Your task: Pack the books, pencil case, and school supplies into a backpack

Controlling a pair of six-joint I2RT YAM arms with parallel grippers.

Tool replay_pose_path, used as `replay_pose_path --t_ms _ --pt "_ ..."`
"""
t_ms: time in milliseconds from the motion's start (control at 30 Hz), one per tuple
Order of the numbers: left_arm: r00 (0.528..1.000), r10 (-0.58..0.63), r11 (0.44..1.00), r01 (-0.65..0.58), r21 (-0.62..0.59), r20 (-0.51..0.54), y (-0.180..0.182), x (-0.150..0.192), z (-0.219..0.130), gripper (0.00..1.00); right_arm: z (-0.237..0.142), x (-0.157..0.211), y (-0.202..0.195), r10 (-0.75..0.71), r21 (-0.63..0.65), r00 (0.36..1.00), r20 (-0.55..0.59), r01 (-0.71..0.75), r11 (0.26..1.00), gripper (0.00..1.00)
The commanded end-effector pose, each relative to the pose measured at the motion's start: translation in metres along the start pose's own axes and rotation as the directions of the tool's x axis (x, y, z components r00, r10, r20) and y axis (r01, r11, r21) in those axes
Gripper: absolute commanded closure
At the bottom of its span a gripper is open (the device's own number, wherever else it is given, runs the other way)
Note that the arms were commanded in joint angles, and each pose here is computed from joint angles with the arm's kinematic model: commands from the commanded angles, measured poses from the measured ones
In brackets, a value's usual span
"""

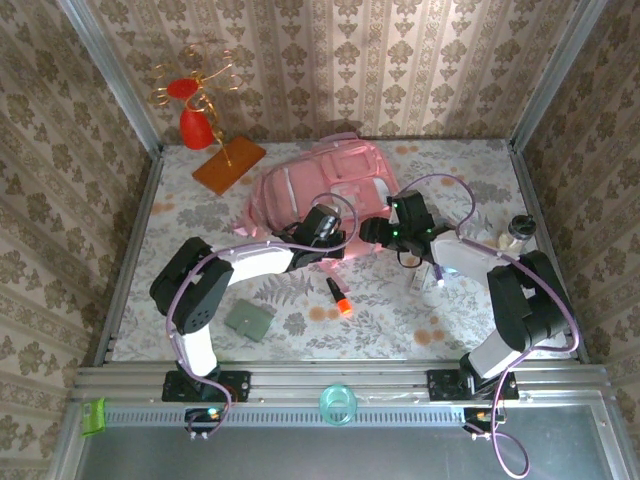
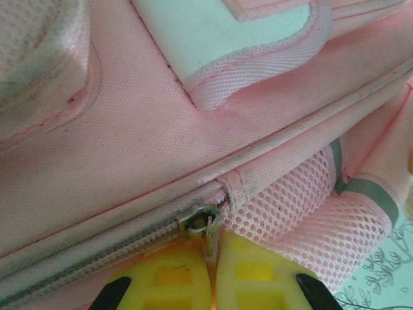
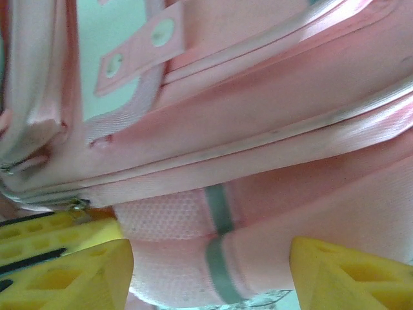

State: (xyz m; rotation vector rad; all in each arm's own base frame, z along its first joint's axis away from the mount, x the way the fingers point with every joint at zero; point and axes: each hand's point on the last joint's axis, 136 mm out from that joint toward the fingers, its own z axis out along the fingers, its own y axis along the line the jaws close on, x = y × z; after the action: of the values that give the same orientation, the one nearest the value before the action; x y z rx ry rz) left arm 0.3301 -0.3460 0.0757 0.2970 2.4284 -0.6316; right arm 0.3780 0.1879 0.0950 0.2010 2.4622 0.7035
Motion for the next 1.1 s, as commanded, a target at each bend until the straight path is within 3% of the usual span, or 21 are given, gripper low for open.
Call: replay_pose_path --t_ms 0,200,433,600,800,1067 --pt "0.999 0.015 0.993 -0.019 0.113 0.034 -0.026 -0.013 -0.014 1.0 0.005 -0.009 0.019 0.084 -0.065 0.996 0.005 -0.083 0.994 0.33" --pt "0.999 0.035 0.992 -0.04 0.121 0.037 -0.028 -0.013 -0.015 1.0 0.018 -0.014 0.008 0.162 -0.002 0.986 0.026 -0.162 0.987 0.35" --pt "0.992 0.125 0.979 -0.126 0.162 0.018 -0.038 -0.003 -0.012 1.0 0.037 -0.023 0.002 0.283 -0.015 0.957 0.059 -0.283 0.959 0.39" --pt "0.988 0.157 0.979 -0.154 0.134 -0.013 -0.032 0.004 -0.014 1.0 0.029 -0.041 -0.012 0.314 0.0 0.934 0.173 -0.319 0.948 0.66" --pt "0.99 0.133 0.979 -0.123 0.165 -0.049 -0.027 0.006 -0.025 1.0 0.012 -0.054 -0.032 0.231 0.096 0.929 0.29 -0.268 0.959 0.99" --pt "0.989 0.126 0.977 -0.11 0.181 -0.075 -0.018 0.01 -0.04 1.0 -0.005 -0.063 -0.057 0.102 0.243 0.924 0.369 -0.201 0.949 1.0"
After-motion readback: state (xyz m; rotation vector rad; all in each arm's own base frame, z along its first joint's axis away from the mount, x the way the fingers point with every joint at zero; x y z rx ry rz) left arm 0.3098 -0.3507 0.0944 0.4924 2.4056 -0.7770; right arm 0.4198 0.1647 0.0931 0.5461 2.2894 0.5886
